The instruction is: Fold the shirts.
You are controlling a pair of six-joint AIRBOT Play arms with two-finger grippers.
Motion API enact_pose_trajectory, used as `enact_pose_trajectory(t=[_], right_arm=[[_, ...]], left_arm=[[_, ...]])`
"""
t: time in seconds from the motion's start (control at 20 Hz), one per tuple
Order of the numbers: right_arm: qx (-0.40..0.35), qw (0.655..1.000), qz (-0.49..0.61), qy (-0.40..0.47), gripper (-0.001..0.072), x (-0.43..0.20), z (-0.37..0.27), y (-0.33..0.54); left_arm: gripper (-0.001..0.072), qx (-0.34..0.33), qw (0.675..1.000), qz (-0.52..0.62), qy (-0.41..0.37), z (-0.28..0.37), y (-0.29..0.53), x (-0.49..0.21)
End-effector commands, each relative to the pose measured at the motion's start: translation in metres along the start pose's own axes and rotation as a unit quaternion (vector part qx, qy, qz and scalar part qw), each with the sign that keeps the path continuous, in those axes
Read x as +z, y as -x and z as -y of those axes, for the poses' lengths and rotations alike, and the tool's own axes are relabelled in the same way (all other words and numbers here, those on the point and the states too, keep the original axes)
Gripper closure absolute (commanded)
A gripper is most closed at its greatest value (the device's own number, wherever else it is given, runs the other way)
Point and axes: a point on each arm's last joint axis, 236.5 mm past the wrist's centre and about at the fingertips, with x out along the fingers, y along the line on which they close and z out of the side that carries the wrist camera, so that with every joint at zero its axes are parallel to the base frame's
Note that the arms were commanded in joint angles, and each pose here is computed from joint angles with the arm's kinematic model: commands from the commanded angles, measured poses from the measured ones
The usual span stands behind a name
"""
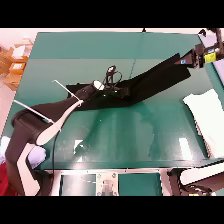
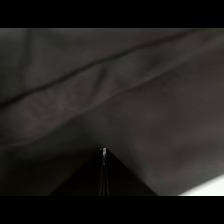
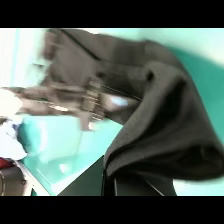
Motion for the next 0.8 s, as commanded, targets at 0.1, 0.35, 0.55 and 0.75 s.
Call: enact_pose_trajectory(t=[0.1,0.35,0.55,0.75], right_arm=[[0.027,0.999,-0.001,0.041,0.0695,0.0,-0.044,-0.002],[0.04,0.999,0.002,0.036,0.0695,0.001,-0.055,-0.002],[0.074,0.996,-0.003,0.042,0.0695,0.007,-0.095,-0.034],[0.107,0.992,-0.012,0.064,0.0695,0.005,-0.154,-0.116]], left_arm=[[0.0683,-0.027,0.999,0.001,0.021,0.016,-0.018,0.0],[0.0683,-0.08,0.99,-0.118,0.002,0.009,0.037,0.002],[0.0684,0.011,0.972,-0.231,0.031,-0.074,0.149,0.027],[0.0683,0.169,0.934,-0.311,0.054,-0.159,0.262,0.027]])
